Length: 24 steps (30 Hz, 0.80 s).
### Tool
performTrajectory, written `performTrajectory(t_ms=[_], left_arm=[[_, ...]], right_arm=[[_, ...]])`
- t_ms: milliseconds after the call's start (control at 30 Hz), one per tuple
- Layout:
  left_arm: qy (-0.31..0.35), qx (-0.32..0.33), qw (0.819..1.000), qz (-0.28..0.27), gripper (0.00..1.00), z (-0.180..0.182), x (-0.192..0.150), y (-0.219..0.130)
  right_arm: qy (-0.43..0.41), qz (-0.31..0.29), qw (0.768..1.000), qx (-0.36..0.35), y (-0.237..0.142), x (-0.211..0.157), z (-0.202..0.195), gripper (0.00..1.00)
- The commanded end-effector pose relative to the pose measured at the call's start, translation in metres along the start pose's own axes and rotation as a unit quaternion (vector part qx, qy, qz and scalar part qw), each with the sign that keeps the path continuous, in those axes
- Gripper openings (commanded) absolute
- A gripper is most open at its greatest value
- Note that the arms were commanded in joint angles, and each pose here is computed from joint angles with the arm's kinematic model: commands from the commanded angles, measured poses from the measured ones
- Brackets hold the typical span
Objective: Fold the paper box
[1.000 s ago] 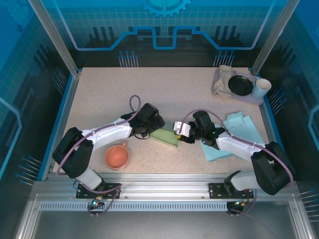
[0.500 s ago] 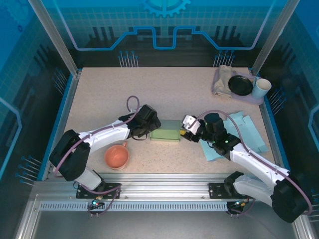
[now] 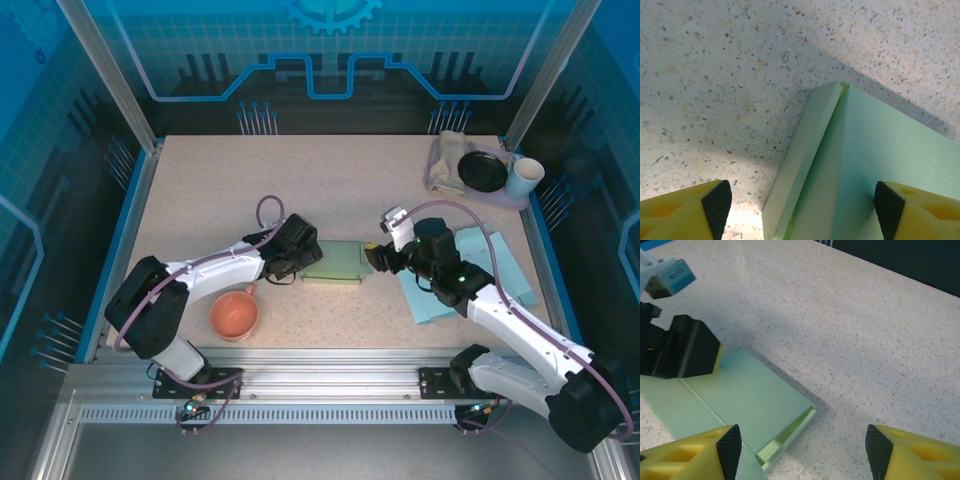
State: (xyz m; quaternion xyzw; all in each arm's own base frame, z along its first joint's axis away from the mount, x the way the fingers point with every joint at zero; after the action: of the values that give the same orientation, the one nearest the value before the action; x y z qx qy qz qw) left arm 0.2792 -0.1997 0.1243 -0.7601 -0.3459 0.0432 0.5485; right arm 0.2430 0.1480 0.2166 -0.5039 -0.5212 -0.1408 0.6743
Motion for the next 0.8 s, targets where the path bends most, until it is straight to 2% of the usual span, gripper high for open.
performTrajectory(t_ms=[0, 67, 467, 667, 767], left_arm=[[0.008, 0.011, 1.000, -0.006, 0.79, -0.001, -0.002, 0.003], [0.010, 0.014, 1.000, -0.005, 0.79, -0.001, -0.003, 0.005], [0.041, 0.040, 0.998, 0.000, 0.81, 0.004, -0.007, 0.026], [0.072, 0.044, 0.996, -0.011, 0.81, -0.001, -0.002, 0.026], [0.082, 0.042, 0.995, -0.027, 0.82, -0.001, 0.002, 0.017]], right_arm=[[0.047, 0.035, 0.998, -0.013, 0.014, -0.002, 0.002, 0.73], [0.047, 0.057, 0.997, -0.017, 0.027, -0.006, 0.004, 0.75], [0.031, 0.182, 0.981, -0.058, 0.096, -0.046, 0.010, 0.74], [0.060, 0.236, 0.966, -0.090, 0.095, -0.060, 0.007, 0.73], [0.073, 0.238, 0.963, -0.101, 0.085, -0.057, 0.007, 0.73]])
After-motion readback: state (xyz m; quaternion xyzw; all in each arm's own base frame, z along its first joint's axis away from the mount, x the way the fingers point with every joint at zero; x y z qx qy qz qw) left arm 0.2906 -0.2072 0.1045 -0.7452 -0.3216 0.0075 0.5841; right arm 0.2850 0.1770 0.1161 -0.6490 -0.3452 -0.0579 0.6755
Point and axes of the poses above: each hand's point on the last joint's axis, 136 mm out from that joint toward the fingers, its own y axis out along the fingers, its own z axis along the line the jaws close on, x = y × z, the point moved 7 cm from there along -y, back along the fingers, and after that the axes turned 4 degrees about -y, right-handed, at the moved point
